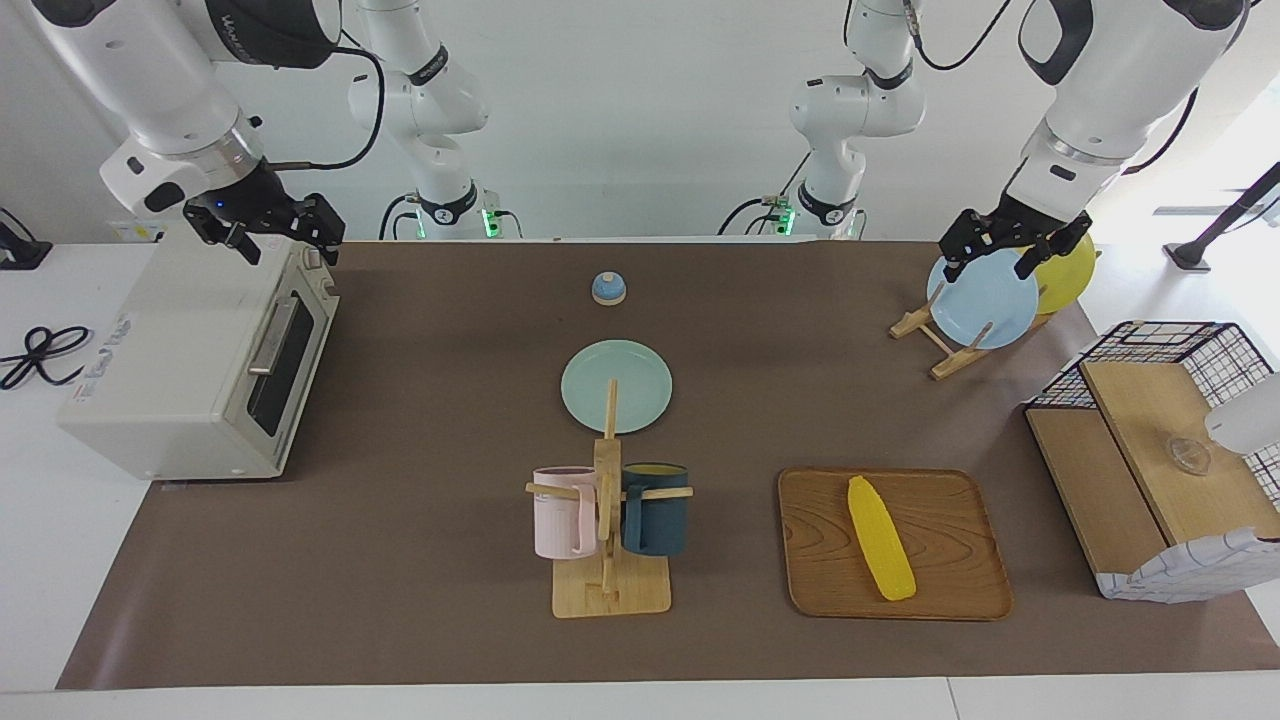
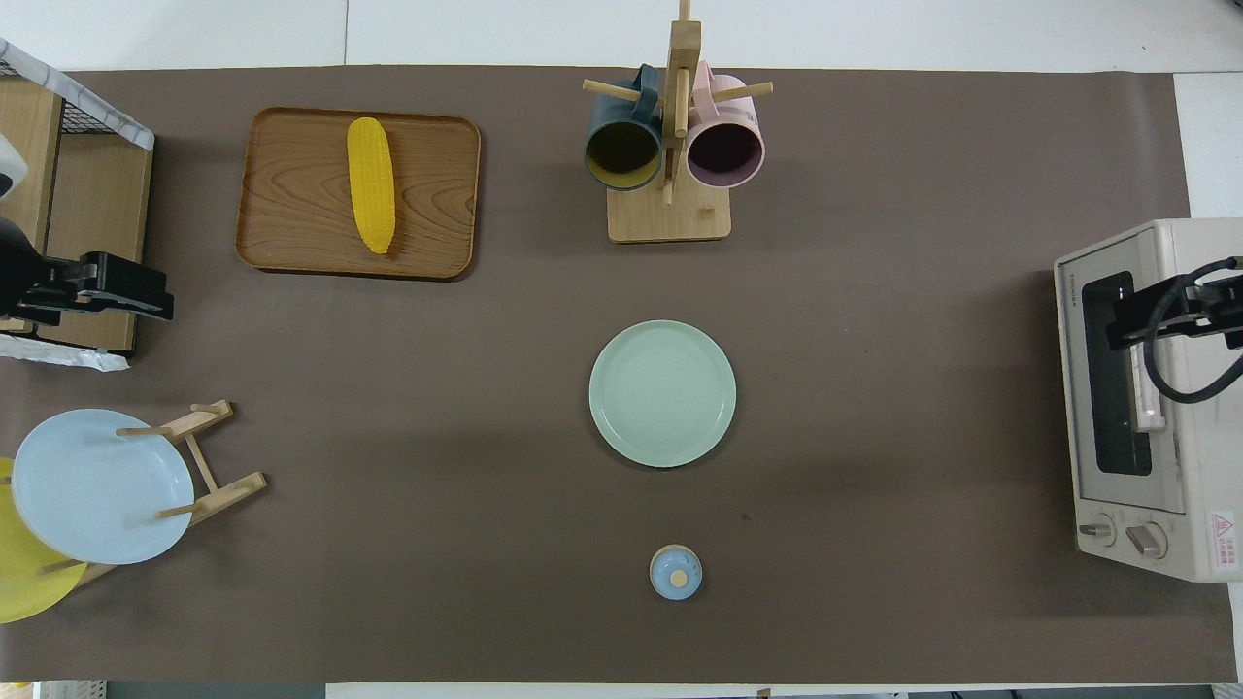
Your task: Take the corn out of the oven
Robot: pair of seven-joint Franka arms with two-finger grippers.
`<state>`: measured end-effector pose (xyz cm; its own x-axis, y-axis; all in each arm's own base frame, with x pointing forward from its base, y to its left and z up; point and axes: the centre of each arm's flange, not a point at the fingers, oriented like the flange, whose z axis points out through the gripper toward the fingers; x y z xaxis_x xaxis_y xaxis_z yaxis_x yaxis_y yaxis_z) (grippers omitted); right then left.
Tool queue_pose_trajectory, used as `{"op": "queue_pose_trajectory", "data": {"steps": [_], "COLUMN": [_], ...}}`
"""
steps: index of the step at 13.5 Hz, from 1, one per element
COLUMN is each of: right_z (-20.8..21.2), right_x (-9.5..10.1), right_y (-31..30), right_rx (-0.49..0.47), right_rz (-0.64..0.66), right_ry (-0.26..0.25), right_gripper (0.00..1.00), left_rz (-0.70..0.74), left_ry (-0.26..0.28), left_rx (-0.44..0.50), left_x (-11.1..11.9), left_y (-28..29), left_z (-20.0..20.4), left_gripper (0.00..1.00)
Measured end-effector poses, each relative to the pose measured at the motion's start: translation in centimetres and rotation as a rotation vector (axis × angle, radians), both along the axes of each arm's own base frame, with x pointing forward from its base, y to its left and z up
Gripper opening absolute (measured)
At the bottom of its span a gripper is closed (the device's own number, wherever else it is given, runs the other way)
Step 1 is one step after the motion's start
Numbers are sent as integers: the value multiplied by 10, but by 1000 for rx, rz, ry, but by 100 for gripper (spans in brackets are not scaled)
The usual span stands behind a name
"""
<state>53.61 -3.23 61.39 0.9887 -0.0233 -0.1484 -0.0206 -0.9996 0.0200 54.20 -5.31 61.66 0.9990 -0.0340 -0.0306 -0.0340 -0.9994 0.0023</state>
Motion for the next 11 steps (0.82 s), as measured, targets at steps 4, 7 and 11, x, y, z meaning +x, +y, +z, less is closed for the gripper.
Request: {"op": "queue_pose_trajectory", "data": {"steps": [4,7,11], "right_z": [0,0,0], "right_x": [0,0,0], "right_y": [0,0,0], "right_rx": [0,0,0], "right_rz": [0,0,0], "right_ry": [0,0,0], "right_gripper": [100,100,100], "left_rz": [-1,-1,-5], "left_ry": [9,0,2], "left_rx": [1,-3,-3], "left_x": [1,4,3], "left_y": [0,-1,-3], "left_z": [-9,-13,-7], "left_gripper": [100,100,100]}}
